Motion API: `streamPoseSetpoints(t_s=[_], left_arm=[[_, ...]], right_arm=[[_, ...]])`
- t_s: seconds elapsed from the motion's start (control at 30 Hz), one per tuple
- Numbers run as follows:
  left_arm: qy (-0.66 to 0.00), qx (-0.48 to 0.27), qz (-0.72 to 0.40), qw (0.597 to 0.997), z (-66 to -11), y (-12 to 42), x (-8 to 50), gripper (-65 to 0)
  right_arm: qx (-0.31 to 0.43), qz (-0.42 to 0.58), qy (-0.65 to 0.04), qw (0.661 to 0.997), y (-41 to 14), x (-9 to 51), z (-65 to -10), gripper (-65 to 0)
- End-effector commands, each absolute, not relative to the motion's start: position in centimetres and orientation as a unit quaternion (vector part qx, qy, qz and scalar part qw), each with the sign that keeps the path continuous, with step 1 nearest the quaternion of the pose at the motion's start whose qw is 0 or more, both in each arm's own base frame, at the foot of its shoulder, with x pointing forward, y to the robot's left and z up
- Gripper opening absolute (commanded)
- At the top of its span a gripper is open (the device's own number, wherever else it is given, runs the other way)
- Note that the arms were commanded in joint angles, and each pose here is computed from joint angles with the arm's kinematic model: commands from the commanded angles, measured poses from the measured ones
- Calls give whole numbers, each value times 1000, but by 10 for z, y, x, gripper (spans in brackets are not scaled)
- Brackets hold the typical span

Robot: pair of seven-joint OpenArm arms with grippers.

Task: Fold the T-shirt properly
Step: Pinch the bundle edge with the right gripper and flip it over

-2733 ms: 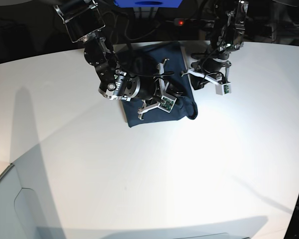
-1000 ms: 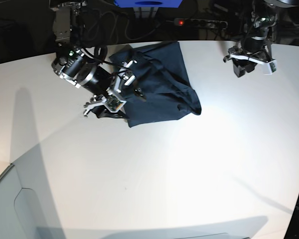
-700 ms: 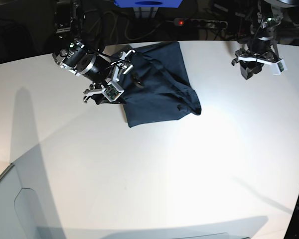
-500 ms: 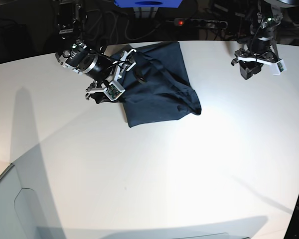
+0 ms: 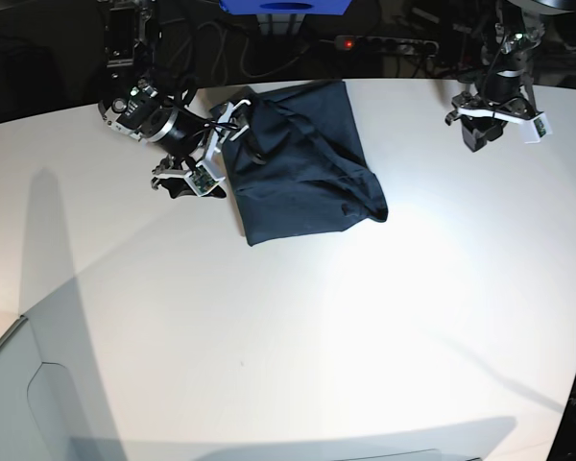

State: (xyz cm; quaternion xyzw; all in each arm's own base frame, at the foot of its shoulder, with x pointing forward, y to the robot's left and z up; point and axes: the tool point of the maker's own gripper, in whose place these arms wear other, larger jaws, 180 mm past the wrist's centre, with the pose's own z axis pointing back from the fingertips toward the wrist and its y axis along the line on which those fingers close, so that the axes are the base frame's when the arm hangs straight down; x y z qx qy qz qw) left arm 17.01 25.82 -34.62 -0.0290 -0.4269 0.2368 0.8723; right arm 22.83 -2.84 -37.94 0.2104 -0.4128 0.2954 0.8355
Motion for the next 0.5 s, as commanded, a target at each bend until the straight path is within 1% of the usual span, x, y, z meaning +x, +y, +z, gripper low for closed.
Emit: streamPoseSetpoints(t_s=[0.0, 0.2, 0.37, 0.47], left_arm=[[-442, -27, 231, 866, -337, 260, 173, -420], [-442, -27, 231, 866, -337, 260, 173, -420], [-442, -27, 231, 866, -337, 260, 173, -420], [-442, -27, 231, 866, -337, 260, 173, -421]], right_arm=[[223, 296, -429, 824, -23, 232, -371, -153], [225, 295, -424, 826, -23, 231, -374, -156], [225, 295, -426, 825, -22, 231, -373, -231], [232, 302, -426, 821, -15, 229, -372, -229]])
